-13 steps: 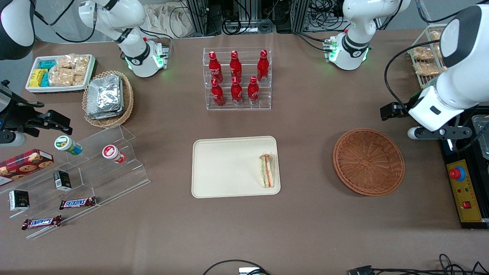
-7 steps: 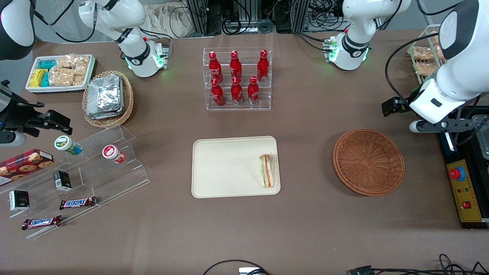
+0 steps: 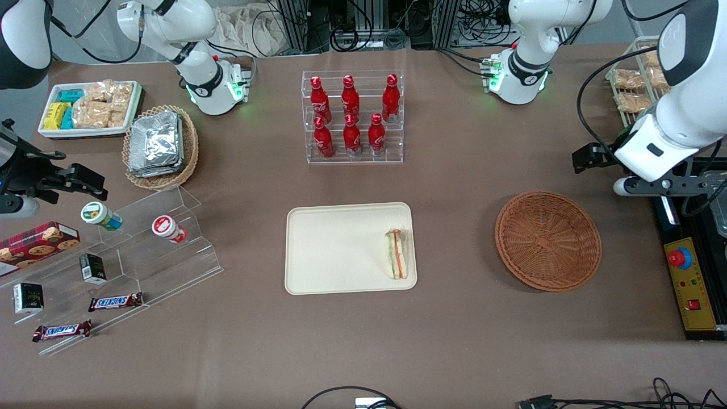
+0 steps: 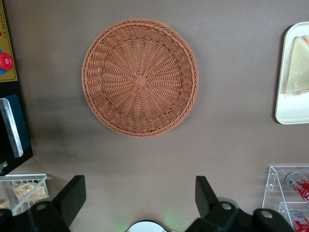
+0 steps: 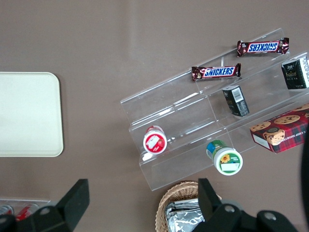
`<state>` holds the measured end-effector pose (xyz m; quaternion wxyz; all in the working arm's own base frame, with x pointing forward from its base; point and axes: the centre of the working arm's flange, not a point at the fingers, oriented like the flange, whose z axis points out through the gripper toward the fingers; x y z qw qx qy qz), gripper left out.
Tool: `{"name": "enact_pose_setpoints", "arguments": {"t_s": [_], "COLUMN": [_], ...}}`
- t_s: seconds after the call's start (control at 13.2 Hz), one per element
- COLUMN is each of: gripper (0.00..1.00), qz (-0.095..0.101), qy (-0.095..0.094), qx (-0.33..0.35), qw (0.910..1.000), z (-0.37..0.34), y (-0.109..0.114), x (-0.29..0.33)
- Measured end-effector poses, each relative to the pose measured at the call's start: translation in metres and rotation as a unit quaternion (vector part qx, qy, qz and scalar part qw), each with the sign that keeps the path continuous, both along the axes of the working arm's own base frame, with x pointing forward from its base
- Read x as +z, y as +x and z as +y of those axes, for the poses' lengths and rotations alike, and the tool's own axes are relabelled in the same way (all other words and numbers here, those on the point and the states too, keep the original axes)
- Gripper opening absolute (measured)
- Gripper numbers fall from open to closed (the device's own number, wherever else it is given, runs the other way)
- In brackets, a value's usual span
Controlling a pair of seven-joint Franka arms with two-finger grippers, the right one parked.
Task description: Place sandwich from basket to tray
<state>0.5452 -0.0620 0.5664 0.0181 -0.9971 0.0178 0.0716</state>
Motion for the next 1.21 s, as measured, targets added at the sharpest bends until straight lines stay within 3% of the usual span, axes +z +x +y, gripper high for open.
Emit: {"name": "enact_pose_setpoints", "arguments": {"t_s": [1.21], "gripper": [1.00], "qz": [0.002], "qy": [0.000], "qx": [0.002], "qw": [1.0000], "z": [0.0024], "y": [0.0017], "x": [-0.0014]}}
